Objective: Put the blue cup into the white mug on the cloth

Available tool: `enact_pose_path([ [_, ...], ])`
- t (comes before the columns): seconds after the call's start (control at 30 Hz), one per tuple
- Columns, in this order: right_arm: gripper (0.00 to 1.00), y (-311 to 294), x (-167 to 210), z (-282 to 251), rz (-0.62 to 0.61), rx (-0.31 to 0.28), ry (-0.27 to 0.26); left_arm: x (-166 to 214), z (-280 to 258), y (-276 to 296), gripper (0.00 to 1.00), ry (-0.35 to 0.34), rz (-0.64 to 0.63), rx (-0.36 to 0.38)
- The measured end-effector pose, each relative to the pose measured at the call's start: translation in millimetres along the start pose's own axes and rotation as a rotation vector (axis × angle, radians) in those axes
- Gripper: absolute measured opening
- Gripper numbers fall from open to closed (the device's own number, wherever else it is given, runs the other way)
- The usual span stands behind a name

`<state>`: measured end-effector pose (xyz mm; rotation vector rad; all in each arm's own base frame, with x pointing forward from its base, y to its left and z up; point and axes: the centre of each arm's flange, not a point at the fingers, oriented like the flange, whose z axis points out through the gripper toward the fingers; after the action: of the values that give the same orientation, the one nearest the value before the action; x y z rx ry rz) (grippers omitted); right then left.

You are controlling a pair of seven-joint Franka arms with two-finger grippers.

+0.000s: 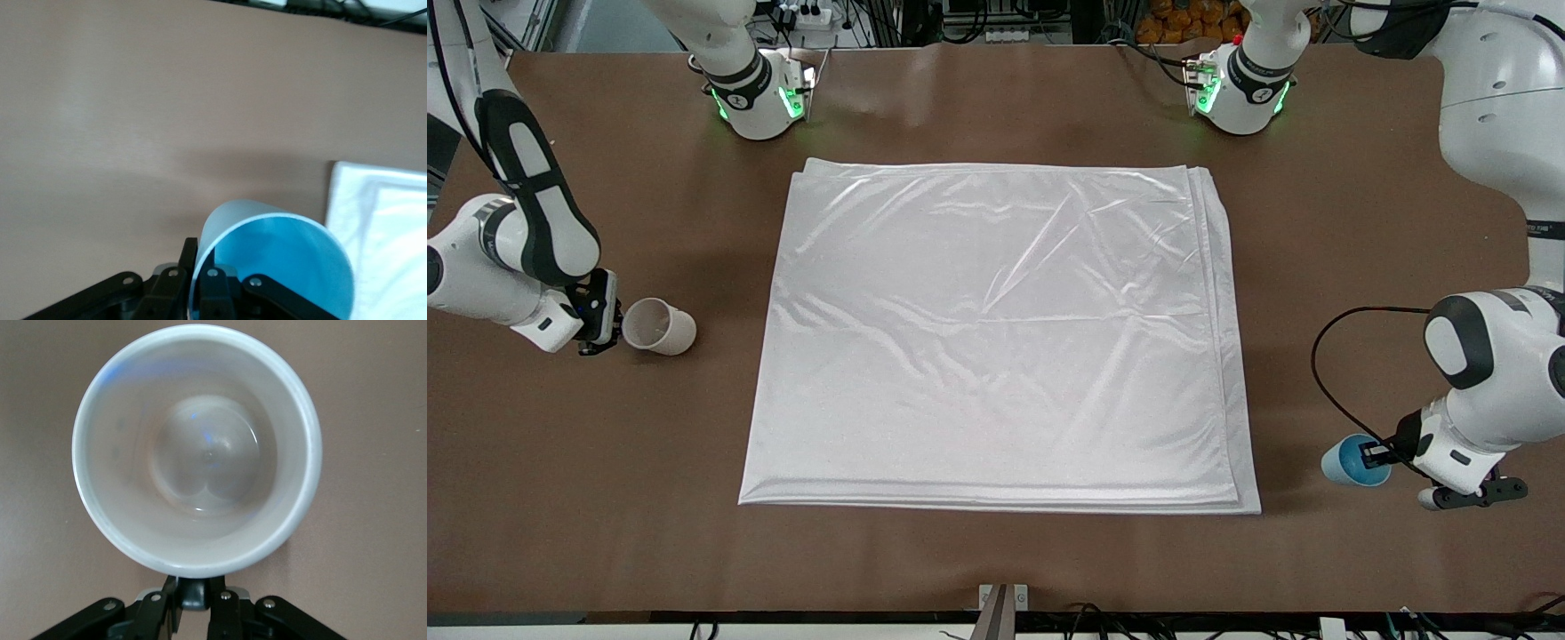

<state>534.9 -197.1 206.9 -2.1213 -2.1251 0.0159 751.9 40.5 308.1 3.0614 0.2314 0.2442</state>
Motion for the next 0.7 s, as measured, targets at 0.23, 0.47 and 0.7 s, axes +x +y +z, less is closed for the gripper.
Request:
enact_pose_path([
  [0.23, 0.19, 10, 14, -13, -0.016, -0.029, 0.009, -4, -12, 40, 0.05, -0.005, -0.038, -0.013],
  [0.47, 0.19, 32, 76, -51, -0.047, -0.06, 0.033, -11, -16, 76, 0.05, -0.017, -0.093, -0.019],
  [0.7, 0.19, 43, 156, -81, -0.025, -0.08, 0.042, -24, -20, 112, 0.05, -0.063, -0.15, -0.014],
])
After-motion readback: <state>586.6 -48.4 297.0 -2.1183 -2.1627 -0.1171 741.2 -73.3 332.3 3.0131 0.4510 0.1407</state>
